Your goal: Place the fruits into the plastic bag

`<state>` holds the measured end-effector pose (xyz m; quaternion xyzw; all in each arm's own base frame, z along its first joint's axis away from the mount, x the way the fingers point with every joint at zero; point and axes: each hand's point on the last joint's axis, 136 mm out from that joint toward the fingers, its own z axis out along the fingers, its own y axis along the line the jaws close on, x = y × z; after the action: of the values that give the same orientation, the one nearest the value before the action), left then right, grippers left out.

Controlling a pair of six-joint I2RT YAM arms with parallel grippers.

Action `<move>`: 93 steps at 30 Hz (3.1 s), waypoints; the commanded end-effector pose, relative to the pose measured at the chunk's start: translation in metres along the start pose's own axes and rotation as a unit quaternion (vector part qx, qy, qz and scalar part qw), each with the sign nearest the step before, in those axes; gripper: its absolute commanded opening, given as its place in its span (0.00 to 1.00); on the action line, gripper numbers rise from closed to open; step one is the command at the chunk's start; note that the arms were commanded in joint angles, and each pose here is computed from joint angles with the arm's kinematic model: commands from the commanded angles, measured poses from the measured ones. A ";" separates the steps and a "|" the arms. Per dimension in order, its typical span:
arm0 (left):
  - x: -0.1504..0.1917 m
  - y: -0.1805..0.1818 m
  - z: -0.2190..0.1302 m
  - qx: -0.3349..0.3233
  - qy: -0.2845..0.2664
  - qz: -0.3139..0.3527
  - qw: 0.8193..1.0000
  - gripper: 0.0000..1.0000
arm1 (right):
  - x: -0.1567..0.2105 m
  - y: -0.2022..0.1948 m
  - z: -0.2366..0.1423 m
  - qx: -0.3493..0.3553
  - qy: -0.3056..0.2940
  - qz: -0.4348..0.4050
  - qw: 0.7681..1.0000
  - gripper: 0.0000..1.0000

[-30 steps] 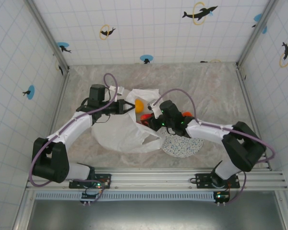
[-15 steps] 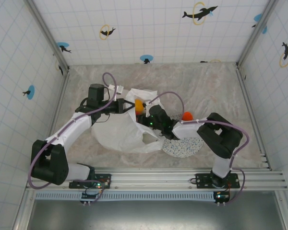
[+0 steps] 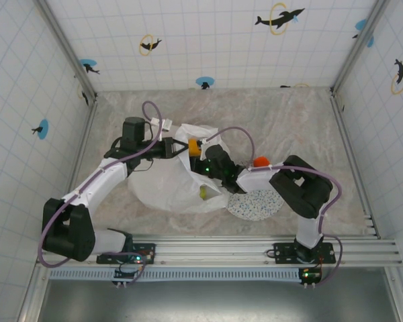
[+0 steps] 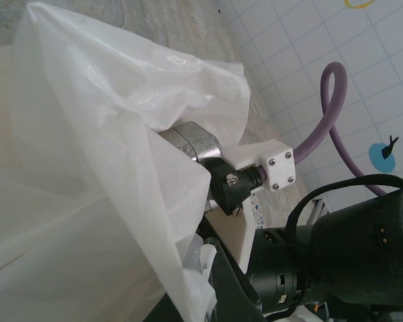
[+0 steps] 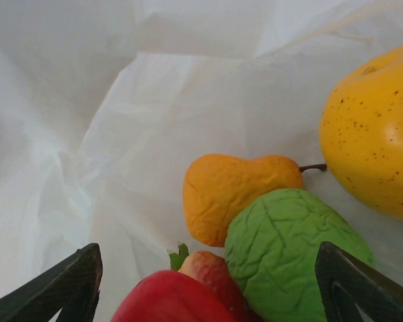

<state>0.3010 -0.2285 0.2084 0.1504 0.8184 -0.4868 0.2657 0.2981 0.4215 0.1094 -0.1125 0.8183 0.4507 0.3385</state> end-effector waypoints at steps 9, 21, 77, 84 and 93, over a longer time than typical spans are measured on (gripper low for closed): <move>-0.004 0.002 -0.002 -0.004 -0.008 0.011 1.000 0.00 | -0.012 0.024 -0.011 -0.034 0.015 -0.043 0.998 0.88; -0.004 0.006 -0.001 -0.016 -0.007 0.010 1.000 0.00 | -0.032 -0.006 -0.066 0.127 0.004 -0.162 0.978 0.85; -0.001 0.018 0.001 -0.039 0.003 0.006 0.999 0.00 | -0.032 -0.187 -0.221 0.401 0.101 -0.101 0.905 0.89; -0.001 0.018 0.001 -0.038 0.003 0.007 0.999 0.00 | -0.020 -0.206 -0.208 0.412 0.154 -0.110 0.892 0.88; 0.000 0.019 0.002 -0.039 0.005 0.006 0.999 0.00 | -0.023 -0.220 -0.193 0.419 0.173 -0.121 0.883 0.79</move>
<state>0.3083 -0.2229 0.1858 0.1362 0.8410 -0.4562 0.2569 0.3197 0.1319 0.0384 -0.1292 0.9621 -0.0042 0.2400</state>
